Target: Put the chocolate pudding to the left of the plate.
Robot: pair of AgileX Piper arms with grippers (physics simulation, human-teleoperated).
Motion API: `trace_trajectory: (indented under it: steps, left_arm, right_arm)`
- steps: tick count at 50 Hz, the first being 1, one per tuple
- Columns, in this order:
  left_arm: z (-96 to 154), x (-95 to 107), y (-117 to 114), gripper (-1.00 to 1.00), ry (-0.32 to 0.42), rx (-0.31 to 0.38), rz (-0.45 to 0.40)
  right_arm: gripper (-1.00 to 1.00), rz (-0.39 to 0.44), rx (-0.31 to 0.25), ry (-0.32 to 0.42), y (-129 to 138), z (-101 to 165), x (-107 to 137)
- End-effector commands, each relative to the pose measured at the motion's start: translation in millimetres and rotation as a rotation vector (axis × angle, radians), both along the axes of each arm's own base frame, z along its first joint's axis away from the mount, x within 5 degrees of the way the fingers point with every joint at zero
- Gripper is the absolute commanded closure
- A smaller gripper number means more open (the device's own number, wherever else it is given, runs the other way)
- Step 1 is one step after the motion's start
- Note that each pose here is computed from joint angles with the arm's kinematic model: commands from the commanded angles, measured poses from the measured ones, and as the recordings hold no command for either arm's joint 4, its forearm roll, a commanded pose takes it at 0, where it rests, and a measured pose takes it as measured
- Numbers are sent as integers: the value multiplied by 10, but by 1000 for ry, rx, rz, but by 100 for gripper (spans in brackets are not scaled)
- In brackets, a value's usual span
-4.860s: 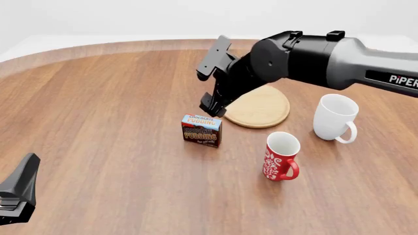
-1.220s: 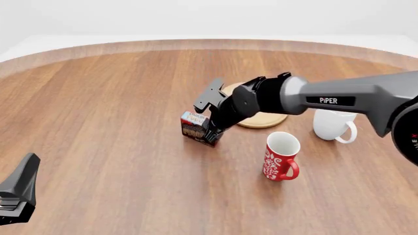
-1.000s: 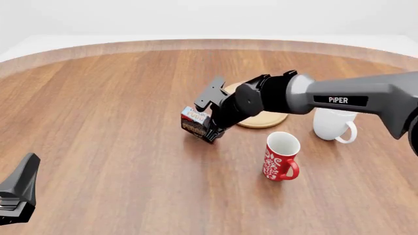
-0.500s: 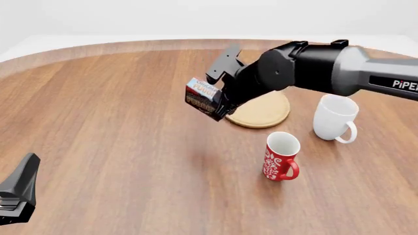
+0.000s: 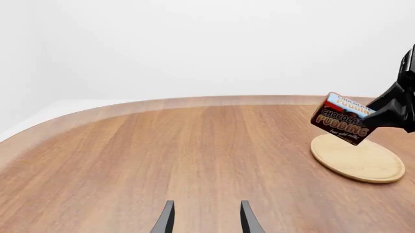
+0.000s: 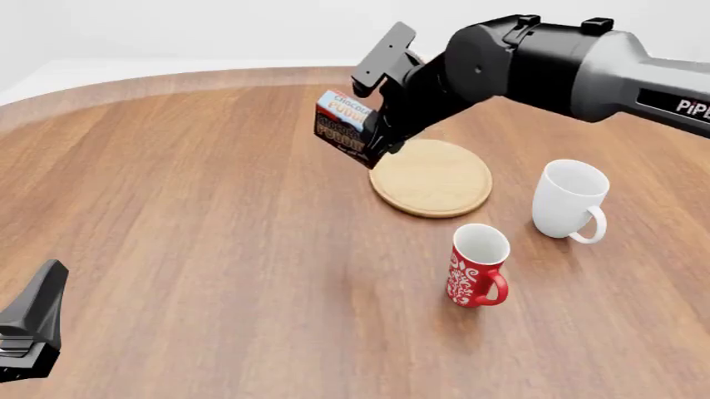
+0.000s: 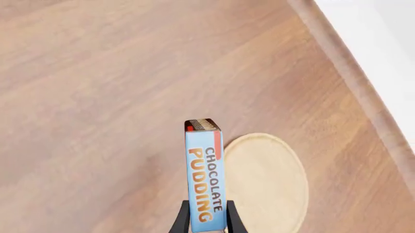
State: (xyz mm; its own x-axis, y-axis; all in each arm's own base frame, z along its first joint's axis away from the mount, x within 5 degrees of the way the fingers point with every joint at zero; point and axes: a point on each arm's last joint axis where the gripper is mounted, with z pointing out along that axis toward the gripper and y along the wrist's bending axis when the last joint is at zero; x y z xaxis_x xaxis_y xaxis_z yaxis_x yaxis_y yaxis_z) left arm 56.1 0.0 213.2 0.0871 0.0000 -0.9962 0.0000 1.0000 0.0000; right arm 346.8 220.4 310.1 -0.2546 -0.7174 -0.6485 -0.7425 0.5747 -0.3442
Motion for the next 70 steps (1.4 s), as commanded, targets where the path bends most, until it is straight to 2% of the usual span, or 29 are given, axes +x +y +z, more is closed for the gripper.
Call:
trace_trajectory:
  steps: [1, 7, 19, 33, 58, 70]
  left_arm:
    - [0, 0, 0, -100, 0, 0, 0]
    - [0, 0, 0, -100, 0, 0, 0]
    - [0, 0, 0, -100, 0, 0, 0]
    - [0, 0, 0, -100, 0, 0, 0]
    - [0, 0, 0, -100, 0, 0, 0]
    - [0, 0, 0, -100, 0, 0, 0]
  right_arm:
    - [100, -12, 0, -6, 66, 33, 222]
    - [100, -8, -4, -1, 144, 12, 319]
    - [100, -21, -8, -16, 235, -29, 685]
    - [100, -34, -20, 3, 341, -284, 998]
    - [100, -50, -75, 53, 330, -639, 1426]
    - [100, -35, -96, 79, 418, -781, 1492]
